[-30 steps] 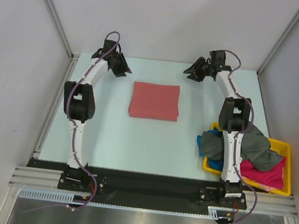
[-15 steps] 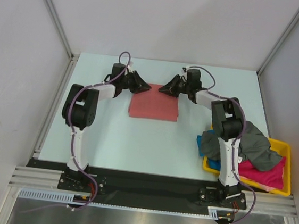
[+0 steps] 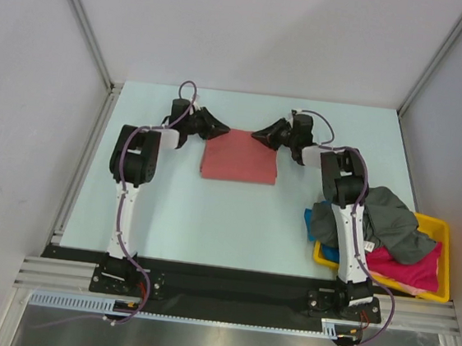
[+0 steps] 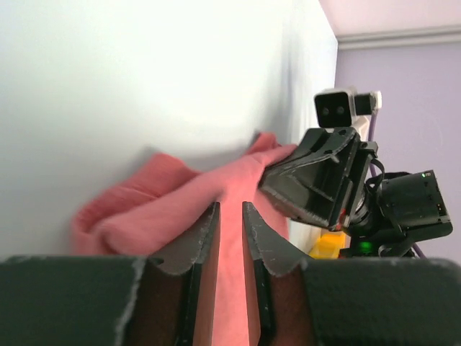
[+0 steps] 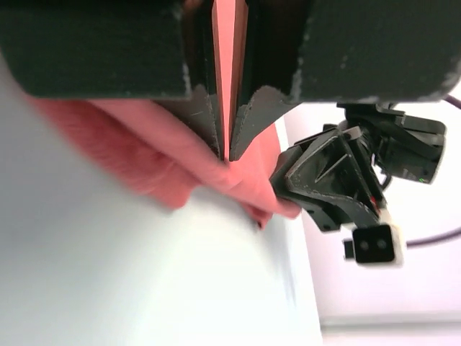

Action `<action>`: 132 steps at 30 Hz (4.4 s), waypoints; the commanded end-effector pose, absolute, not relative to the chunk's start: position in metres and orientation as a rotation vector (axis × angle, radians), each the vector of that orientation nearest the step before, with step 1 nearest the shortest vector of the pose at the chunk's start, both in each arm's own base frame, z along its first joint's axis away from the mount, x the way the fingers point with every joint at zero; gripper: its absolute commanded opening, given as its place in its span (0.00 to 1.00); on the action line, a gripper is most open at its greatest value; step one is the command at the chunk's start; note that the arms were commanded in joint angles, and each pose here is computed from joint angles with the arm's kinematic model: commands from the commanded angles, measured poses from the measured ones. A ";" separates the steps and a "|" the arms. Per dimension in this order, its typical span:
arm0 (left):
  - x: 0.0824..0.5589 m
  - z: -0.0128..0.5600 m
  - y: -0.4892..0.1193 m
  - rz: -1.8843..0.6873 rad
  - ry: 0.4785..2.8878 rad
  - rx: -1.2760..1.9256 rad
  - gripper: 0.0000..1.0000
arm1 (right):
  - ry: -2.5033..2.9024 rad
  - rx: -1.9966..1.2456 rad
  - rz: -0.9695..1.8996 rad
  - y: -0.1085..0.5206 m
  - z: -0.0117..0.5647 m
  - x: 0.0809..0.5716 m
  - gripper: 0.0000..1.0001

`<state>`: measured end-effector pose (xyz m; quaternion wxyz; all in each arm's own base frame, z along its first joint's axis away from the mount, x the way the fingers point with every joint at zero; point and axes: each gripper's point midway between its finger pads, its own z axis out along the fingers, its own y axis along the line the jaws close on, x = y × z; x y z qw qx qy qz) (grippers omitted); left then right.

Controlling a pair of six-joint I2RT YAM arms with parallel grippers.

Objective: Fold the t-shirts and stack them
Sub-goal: Fold the tshirt, then neatly place the folded tshirt to the corner

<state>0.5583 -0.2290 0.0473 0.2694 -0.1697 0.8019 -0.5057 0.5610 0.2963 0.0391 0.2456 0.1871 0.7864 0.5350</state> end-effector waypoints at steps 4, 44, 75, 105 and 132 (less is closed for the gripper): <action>0.589 0.035 -0.199 -1.315 2.153 -0.518 0.23 | 2.122 0.671 1.291 0.247 0.016 0.599 0.12; 0.243 0.212 -0.147 -0.881 2.293 -0.322 0.46 | 2.330 -0.153 1.140 0.194 0.098 0.581 0.75; 0.210 0.221 -0.132 -0.813 2.352 -0.351 0.45 | 2.610 0.103 0.758 0.194 0.030 0.545 0.00; 0.193 0.161 -0.155 -0.489 2.624 0.220 0.49 | 2.335 -0.357 -0.357 -0.129 0.087 0.634 0.00; 0.216 0.177 -0.131 -0.485 2.680 -0.030 0.55 | 1.925 -0.424 -0.668 -0.209 0.129 0.704 0.00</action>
